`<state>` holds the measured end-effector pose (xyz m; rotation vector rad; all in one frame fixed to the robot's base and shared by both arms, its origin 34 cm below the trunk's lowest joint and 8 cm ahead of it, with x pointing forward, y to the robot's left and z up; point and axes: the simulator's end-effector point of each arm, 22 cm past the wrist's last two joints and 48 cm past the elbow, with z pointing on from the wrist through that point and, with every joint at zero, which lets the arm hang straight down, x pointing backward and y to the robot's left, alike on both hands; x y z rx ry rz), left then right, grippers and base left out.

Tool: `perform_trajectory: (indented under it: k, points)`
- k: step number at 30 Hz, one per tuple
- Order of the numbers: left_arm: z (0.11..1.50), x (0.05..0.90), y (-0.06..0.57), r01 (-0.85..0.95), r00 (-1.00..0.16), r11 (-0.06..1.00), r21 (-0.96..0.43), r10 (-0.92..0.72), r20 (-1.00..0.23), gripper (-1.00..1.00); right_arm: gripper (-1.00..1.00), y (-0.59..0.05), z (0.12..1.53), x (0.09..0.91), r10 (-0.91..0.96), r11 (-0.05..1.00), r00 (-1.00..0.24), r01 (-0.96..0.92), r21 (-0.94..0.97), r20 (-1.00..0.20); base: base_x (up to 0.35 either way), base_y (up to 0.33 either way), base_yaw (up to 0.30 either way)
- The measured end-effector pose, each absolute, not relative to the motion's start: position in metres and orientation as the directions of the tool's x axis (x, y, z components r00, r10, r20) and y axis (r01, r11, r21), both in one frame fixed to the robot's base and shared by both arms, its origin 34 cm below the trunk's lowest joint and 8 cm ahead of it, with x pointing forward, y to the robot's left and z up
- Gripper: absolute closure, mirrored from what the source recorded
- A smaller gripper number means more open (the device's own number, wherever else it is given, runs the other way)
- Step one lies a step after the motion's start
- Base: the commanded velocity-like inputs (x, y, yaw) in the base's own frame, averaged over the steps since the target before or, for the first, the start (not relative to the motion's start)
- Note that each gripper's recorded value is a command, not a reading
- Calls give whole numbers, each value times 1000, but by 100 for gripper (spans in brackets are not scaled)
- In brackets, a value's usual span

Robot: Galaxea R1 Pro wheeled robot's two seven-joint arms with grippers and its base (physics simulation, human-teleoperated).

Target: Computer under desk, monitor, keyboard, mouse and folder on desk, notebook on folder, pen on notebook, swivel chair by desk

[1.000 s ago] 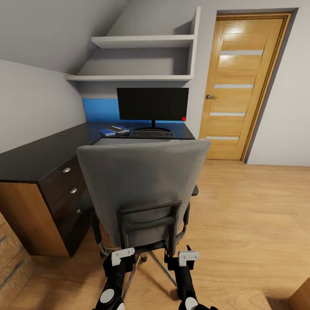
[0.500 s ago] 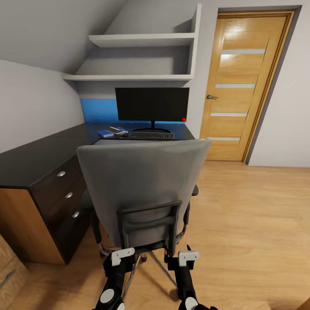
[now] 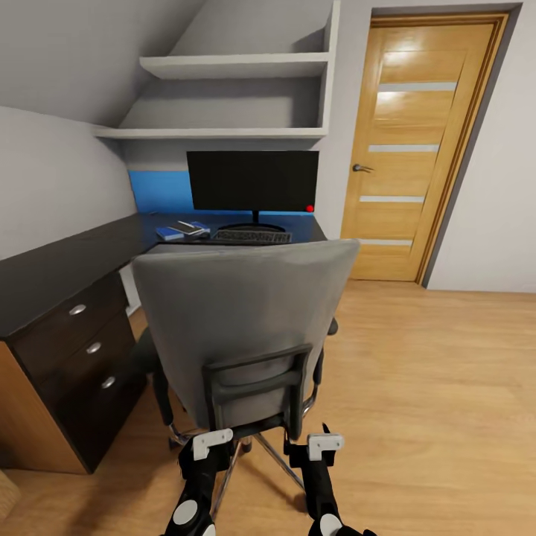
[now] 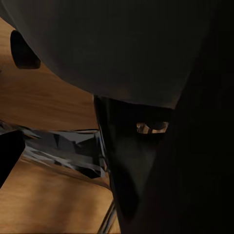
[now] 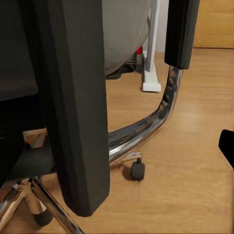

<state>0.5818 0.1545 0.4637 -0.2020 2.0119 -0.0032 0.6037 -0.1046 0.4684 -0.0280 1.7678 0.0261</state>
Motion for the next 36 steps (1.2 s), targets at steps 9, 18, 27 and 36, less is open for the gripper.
perform_trajectory:
  k: [9,18,27,36]
  points:
    - [465,582,155,-140,-419,986,-91,-142,-897,-100,-100,-107,468,604,5,1000,-196,-22,10,-981,174,-123,0]
    - [464,582,155,-140,-419,986,-92,-143,-896,-100,-100,-106,468,604,6,1000,-196,-23,11,-981,195,-13,0]
    - [464,582,154,-139,-421,986,-96,-147,-895,-100,-100,-106,468,604,1,1000,-197,-27,7,-980,195,170,0]
    - [465,582,154,-138,-419,986,-89,-140,-897,-100,-100,-106,468,604,2,1000,-196,-26,7,-981,145,-1,0]
